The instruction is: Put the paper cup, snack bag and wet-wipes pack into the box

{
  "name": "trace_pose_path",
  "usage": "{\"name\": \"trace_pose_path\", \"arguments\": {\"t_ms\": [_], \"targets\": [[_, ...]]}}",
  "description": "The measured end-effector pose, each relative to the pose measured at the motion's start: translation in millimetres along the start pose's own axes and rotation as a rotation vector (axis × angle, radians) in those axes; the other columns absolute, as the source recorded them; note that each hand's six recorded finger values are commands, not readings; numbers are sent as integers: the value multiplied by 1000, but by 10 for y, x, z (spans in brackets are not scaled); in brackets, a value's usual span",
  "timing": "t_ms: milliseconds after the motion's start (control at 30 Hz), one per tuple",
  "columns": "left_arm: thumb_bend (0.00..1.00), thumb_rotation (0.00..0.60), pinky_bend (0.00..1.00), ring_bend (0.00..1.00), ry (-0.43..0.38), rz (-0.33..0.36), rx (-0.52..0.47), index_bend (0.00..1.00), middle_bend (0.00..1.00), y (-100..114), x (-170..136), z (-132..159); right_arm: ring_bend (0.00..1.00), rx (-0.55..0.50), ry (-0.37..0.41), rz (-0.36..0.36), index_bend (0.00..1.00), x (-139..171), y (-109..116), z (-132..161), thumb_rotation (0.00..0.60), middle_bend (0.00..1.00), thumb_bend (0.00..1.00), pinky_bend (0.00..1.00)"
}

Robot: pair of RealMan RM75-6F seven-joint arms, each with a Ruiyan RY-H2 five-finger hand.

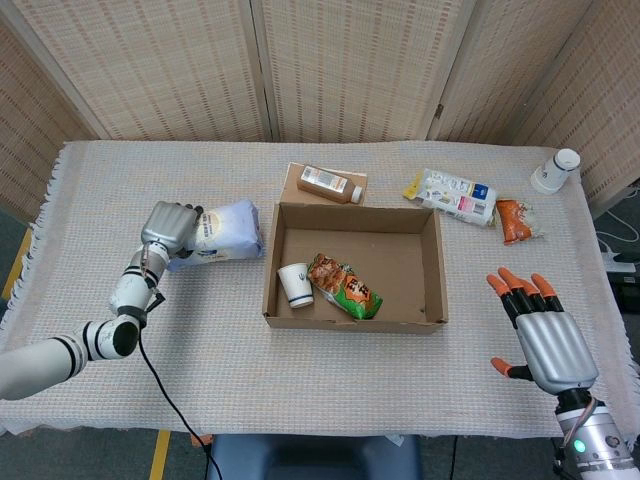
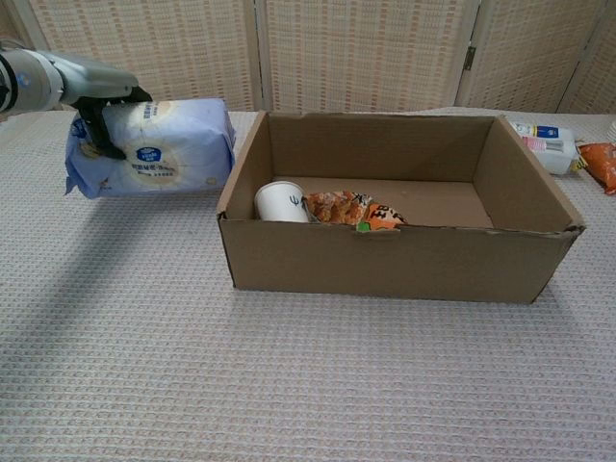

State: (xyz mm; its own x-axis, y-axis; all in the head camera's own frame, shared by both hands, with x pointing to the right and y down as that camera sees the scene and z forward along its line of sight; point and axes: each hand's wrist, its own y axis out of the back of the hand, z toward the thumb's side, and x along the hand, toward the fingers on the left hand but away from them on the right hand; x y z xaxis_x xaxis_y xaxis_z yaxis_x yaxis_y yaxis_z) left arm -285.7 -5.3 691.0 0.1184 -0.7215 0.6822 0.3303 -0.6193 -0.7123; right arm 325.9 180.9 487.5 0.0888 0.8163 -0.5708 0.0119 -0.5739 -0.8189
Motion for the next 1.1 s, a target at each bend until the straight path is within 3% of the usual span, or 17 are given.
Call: {"name": "trace_pose_path", "arguments": {"t_ms": [133, 400, 567, 767, 1100], "targets": [[399, 600, 782, 628, -10, 49, 14, 635, 750, 281, -91, -17, 0, -2, 10, -5, 71, 16, 8, 15, 600, 0, 81, 0], [414, 600, 786, 638, -41, 171, 72, 645, 763, 1091, -394, 29, 0, -7, 30, -6, 71, 65, 15, 34, 600, 0, 81, 0], [414, 600, 794, 643, -101, 212, 47, 648, 768, 1459, -556, 354, 0, -10, 36, -9, 71, 76, 27, 40, 600, 0, 81, 0], [416, 600, 796, 643, -196, 206, -16, 648, 768, 1561, -604, 895, 0, -10, 37, -14, 71, 85, 39, 37, 600, 0, 81, 0], [392, 600, 770, 617, -349, 161, -56, 610, 730, 1203, -566, 1945, 0, -17, 30, -23, 71, 106, 79, 3, 600, 0, 81, 0]]}}
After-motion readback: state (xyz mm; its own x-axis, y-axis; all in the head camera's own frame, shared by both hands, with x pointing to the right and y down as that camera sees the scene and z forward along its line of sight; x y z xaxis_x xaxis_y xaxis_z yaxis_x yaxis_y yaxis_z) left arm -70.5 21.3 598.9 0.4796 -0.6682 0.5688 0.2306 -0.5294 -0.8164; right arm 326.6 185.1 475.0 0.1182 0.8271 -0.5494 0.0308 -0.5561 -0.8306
